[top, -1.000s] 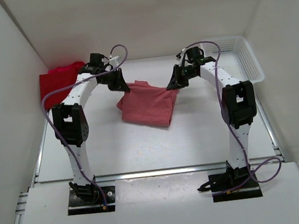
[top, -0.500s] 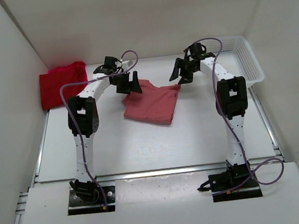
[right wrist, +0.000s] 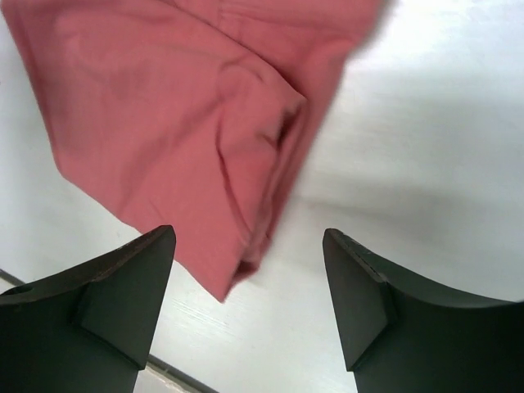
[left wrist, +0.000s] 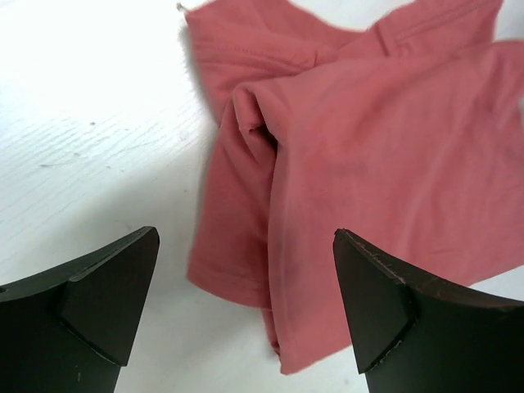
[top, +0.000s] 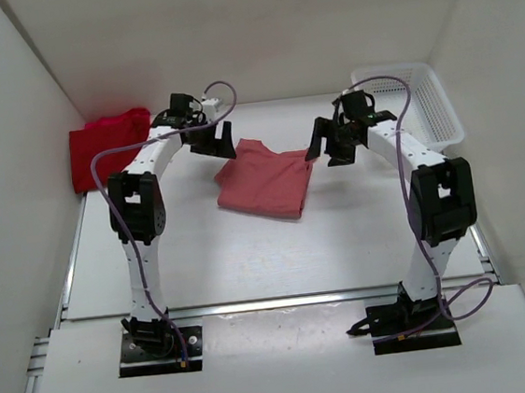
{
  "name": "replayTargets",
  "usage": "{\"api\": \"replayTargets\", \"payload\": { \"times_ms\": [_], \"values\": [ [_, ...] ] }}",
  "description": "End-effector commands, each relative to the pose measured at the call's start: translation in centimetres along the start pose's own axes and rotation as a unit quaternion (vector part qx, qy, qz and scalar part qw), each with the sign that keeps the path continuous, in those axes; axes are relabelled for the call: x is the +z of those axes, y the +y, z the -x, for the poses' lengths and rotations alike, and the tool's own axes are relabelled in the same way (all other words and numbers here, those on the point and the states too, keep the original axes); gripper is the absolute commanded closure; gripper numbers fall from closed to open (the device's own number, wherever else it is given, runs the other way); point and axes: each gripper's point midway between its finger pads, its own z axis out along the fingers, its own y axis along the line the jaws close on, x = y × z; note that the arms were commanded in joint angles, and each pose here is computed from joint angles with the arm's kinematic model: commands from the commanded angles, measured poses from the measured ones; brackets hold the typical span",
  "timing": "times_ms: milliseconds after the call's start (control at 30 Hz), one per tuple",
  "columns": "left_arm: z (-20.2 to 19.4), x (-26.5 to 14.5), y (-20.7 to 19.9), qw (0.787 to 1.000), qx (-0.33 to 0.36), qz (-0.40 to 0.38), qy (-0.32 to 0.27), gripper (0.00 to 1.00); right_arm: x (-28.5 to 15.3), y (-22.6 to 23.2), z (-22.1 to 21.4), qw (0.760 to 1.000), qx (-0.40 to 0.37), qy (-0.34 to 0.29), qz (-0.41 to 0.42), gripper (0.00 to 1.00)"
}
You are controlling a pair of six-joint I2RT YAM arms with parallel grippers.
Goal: Fold and stack the t-shirts
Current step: Fold the long partially folded tshirt into a neat square, then put the neatly folded tshirt into the corner of the board with the left arm
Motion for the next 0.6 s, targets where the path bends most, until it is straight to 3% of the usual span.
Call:
{"api": "replayTargets", "payload": {
  "times_ms": [0, 167, 333, 433, 500, 567],
  "values": [
    [-1.1, 1.4, -0.6, 0.999, 0.037, -0.01, 0.025, 0.01, -1.9, -1.0, 1.1, 0.999, 0.006, -0.05, 0.001, 0.27],
    [-3.3, 3.1, -0.8, 0.997, 0.042, -0.01, 0.064, 0.01, -3.6, -1.5, -0.7, 0.999, -0.001, -0.051, -0.003, 0.28],
    [-7.3, 3.2, -1.4, 0.992, 0.008, -0.027, 0.123, 0.01, -5.2, -1.7, -0.3, 0.997, 0.005, -0.078, 0.002, 0.28],
    [-9.6, 3.8, -2.7, 0.985, 0.022, -0.042, 0.166, 0.01, -5.9, -1.6, 0.1, 0.996, -0.005, -0.091, 0.0, 0.27],
    [-10.4, 4.1, -4.0, 0.981, 0.031, -0.056, 0.182, 0.04, -6.3, -1.5, 0.0, 0.995, -0.006, -0.095, -0.001, 0.27],
    [-11.2, 4.8, -5.6, 0.977, 0.04, -0.069, 0.198, 0.14, -6.6, -1.8, -0.1, 0.995, -0.001, -0.099, -0.004, 0.28]
  ]
}}
